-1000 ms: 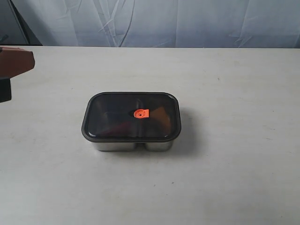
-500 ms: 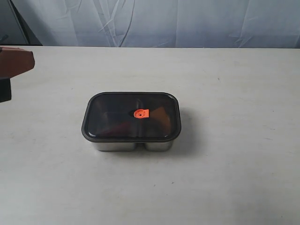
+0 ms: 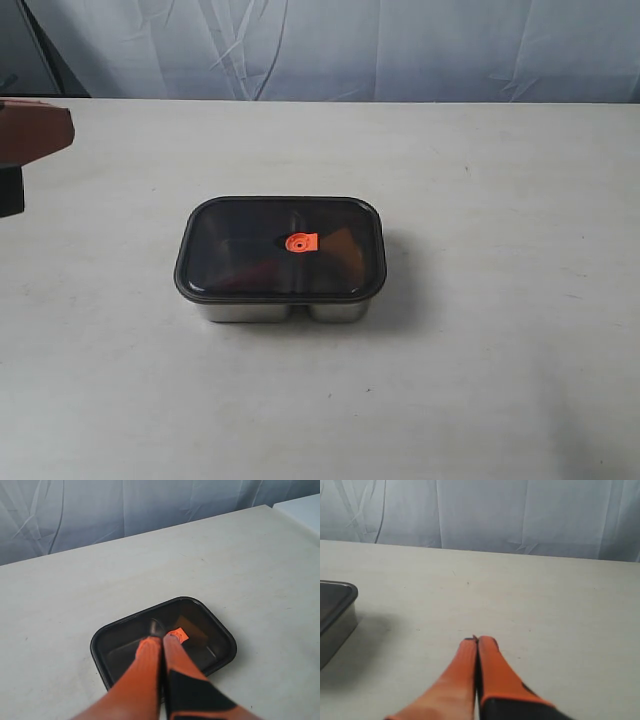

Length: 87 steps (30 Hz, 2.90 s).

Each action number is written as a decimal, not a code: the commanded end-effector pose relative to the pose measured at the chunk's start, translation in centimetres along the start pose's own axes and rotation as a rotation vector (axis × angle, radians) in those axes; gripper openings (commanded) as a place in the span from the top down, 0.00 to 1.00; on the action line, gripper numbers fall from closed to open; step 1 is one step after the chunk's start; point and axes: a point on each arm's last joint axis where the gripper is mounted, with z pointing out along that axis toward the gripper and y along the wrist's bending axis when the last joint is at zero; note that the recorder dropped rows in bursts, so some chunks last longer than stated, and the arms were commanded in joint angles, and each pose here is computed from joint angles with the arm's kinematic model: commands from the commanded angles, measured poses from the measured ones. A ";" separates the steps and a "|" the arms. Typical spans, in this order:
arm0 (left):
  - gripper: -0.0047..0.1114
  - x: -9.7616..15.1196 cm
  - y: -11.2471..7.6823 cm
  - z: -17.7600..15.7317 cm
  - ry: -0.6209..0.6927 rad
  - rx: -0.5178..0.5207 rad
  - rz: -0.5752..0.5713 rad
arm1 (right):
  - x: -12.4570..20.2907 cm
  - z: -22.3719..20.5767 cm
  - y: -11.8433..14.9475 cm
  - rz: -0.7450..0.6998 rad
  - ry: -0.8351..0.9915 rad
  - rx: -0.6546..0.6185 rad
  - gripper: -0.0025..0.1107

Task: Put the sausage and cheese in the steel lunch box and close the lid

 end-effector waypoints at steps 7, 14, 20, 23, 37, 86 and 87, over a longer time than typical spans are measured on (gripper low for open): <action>0.96 -0.1 -0.1 -0.1 -0.017 0.009 0.000 | 0.4 0.1 -0.1 0.006 0.011 0.014 0.99; 0.96 -0.1 -0.1 -0.1 -0.017 0.009 0.000 | 0.4 0.1 -0.1 0.006 0.011 0.014 0.99; 0.96 0.5 0.3 -0.7 -0.053 -0.029 0.079 | 0.4 0.1 -0.1 0.006 0.011 0.014 0.99; 0.96 1.6 1.0 -1.7 -0.191 -0.057 0.082 | 0.4 0.1 -0.1 0.006 0.011 0.014 0.99; 0.96 8.6 2.7 -7.9 -0.471 -0.322 -0.008 | 0.4 0.1 -0.1 0.006 0.009 0.014 0.99; 0.96 17.7 5.0 -3.1 -0.312 -0.433 -0.012 | 0.4 0.1 -0.1 0.013 0.009 0.012 0.99; 0.96 17.7 5.0 -3.1 -0.312 -0.433 -0.012 | 0.4 0.1 -0.1 0.013 0.009 0.012 0.99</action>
